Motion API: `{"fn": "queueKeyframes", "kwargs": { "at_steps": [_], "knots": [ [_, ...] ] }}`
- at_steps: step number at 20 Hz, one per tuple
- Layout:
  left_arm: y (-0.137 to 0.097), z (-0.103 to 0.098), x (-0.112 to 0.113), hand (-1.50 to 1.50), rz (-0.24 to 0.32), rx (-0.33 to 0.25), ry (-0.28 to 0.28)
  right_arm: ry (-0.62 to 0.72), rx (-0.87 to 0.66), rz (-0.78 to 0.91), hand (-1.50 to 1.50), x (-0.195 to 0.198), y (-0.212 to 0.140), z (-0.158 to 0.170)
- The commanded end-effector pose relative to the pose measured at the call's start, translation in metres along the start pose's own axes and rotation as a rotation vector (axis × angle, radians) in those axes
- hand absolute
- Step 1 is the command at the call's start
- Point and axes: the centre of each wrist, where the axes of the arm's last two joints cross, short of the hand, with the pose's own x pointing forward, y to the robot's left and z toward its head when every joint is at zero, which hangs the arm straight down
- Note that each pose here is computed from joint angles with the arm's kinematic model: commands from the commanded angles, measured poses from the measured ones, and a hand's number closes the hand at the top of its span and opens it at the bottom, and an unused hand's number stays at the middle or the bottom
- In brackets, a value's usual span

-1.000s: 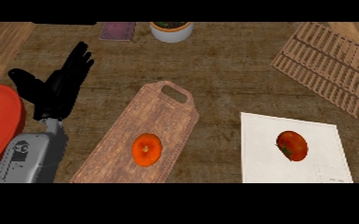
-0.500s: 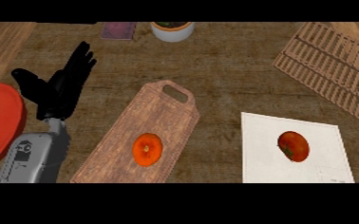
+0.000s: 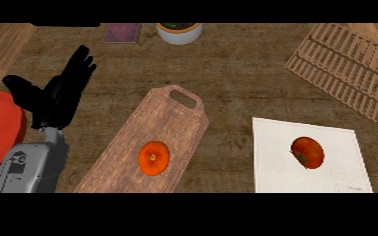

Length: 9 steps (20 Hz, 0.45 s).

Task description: Pick the can from the placemat and place it in the tiered shelf

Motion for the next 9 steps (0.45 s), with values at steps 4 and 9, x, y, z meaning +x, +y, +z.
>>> {"fn": "queueKeyframes", "kwargs": {
  "at_steps": [4, 9],
  "knots": [
    [0.009, 0.001, -0.004, 0.0, -0.001, 0.034, 0.0, -0.181, 0.152, -0.088, -1.5, 0.003, -0.007, 0.007],
    [0.007, 0.005, 0.0, 0.0, 0.017, 0.031, 0.005, -0.225, 0.184, -0.036, -1.5, 0.011, -0.012, 0.012]
  ]
}}
